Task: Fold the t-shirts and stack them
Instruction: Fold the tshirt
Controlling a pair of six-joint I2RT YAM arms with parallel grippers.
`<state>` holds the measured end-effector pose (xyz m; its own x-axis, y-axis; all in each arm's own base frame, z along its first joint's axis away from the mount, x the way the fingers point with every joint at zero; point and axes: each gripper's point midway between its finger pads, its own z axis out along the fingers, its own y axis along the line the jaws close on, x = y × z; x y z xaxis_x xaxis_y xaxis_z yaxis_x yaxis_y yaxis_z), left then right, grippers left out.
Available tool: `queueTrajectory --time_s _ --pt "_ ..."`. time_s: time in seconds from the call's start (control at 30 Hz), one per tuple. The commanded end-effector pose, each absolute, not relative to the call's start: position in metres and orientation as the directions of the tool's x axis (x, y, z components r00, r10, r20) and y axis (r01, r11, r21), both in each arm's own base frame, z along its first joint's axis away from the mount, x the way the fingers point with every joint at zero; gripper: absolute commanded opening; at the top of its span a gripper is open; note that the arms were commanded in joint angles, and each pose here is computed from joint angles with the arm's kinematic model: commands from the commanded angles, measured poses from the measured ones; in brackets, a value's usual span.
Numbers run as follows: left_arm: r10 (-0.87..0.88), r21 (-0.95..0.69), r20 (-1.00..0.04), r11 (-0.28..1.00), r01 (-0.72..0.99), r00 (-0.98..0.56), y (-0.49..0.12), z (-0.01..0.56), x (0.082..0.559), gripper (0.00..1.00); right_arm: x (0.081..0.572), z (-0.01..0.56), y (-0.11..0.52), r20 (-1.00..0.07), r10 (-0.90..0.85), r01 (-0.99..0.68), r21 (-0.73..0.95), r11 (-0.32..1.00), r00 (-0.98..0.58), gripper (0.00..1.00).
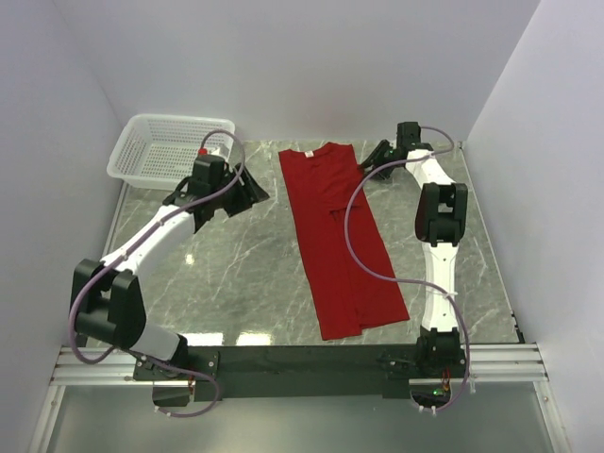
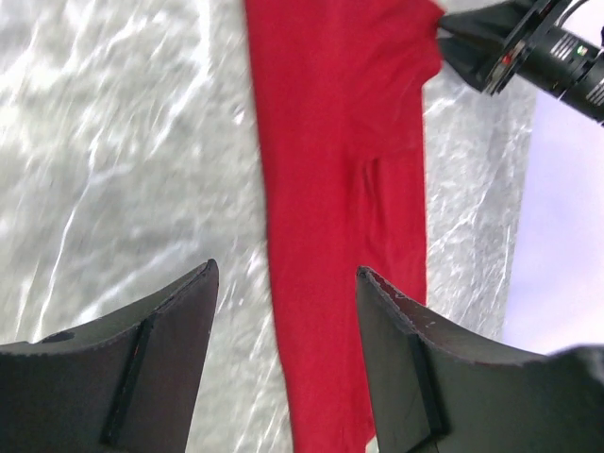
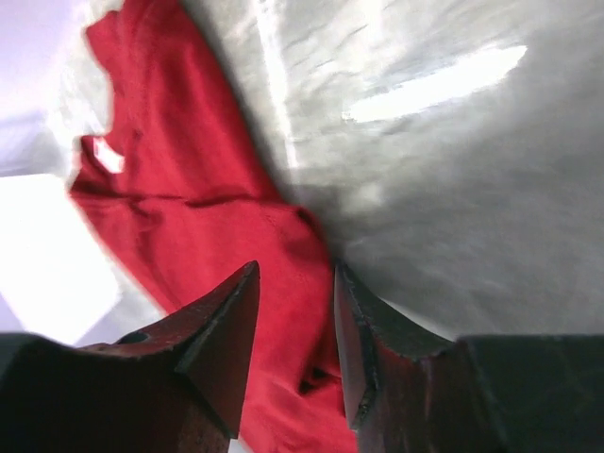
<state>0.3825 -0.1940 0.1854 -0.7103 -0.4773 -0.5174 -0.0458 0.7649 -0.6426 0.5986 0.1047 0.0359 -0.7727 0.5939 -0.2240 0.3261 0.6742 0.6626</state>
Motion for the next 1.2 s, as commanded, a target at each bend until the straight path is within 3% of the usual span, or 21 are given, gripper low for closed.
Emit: queueTrajectory --time_s 0.0,0.23,0.47,0.8,1.17 --pt "-0.527 -0.673 -0.543 0.738 -0.036 -0.653 -0.187 0.21 0.374 0.65 0.608 0.027 0.121 -0.178 0.626 0.347 0.703 0.62 -0.759 0.45" --pt "-0.537 -0.677 -0.532 0.734 -0.053 -0.655 -0.183 0.21 0.361 0.65 0.609 0.014 0.114 -0.177 0.654 0.39 0.679 0.622 -0.736 0.38" --pt "-0.542 -0.682 -0.526 0.73 -0.056 -0.655 -0.182 0.21 0.358 0.65 0.623 0.039 0.099 -0.282 0.67 0.364 0.665 0.652 -0.686 0.34" --pt "-0.54 -0.686 -0.516 0.725 -0.057 -0.665 -0.183 0.206 0.355 0.65 0.624 0.047 0.102 -0.339 0.632 0.311 0.651 0.692 -0.697 0.12" --pt "-0.534 -0.695 -0.508 0.718 -0.045 -0.676 -0.187 0.205 0.353 0.65 0.631 0.088 0.097 -0.506 0.56 0.212 0.589 0.78 -0.656 0.1"
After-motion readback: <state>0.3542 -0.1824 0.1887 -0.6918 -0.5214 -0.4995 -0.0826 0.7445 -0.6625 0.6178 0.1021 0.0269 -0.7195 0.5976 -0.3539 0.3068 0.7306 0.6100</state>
